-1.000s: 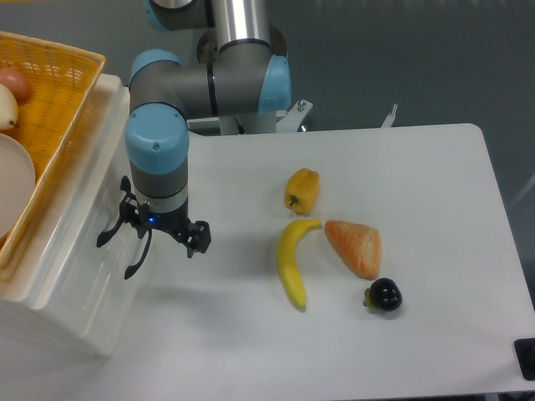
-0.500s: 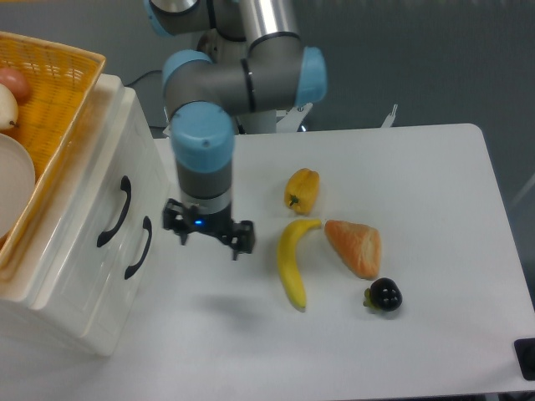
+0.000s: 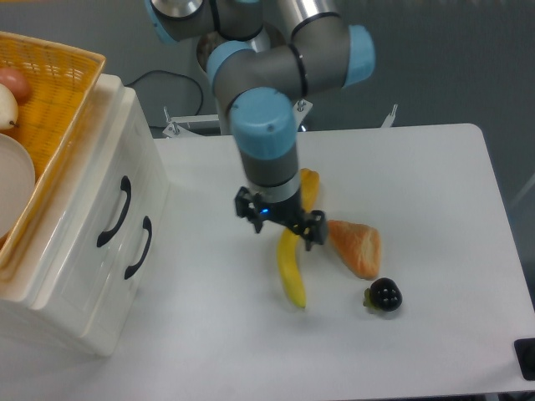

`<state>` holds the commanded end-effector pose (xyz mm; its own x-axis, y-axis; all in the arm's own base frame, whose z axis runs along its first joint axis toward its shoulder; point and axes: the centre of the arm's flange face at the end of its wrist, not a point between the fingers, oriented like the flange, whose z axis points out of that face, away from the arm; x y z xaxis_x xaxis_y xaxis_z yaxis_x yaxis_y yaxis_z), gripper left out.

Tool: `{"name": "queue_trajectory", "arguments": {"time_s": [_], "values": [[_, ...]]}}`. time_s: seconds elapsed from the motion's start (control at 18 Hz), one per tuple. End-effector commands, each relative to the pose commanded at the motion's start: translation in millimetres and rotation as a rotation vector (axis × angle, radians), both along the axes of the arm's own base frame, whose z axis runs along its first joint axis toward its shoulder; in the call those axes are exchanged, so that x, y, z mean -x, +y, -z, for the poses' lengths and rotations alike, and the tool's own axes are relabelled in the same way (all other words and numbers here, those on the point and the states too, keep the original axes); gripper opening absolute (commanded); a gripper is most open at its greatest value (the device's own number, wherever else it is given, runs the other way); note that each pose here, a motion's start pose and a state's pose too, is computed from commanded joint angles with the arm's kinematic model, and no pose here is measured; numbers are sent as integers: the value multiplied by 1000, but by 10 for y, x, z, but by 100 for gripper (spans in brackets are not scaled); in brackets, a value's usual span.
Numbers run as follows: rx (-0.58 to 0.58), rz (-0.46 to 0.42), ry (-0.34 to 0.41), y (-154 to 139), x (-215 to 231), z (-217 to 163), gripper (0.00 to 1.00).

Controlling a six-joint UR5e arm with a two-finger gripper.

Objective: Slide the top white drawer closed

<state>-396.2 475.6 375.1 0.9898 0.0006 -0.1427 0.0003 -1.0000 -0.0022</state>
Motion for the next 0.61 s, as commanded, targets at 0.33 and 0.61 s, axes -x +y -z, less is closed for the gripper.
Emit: {"name": "queue_trajectory", "arguments": {"time_s": [0.33, 0.61], "values": [[24, 106, 3, -251, 133, -87, 100], [22, 103, 3, -276, 128, -101, 100]]}}
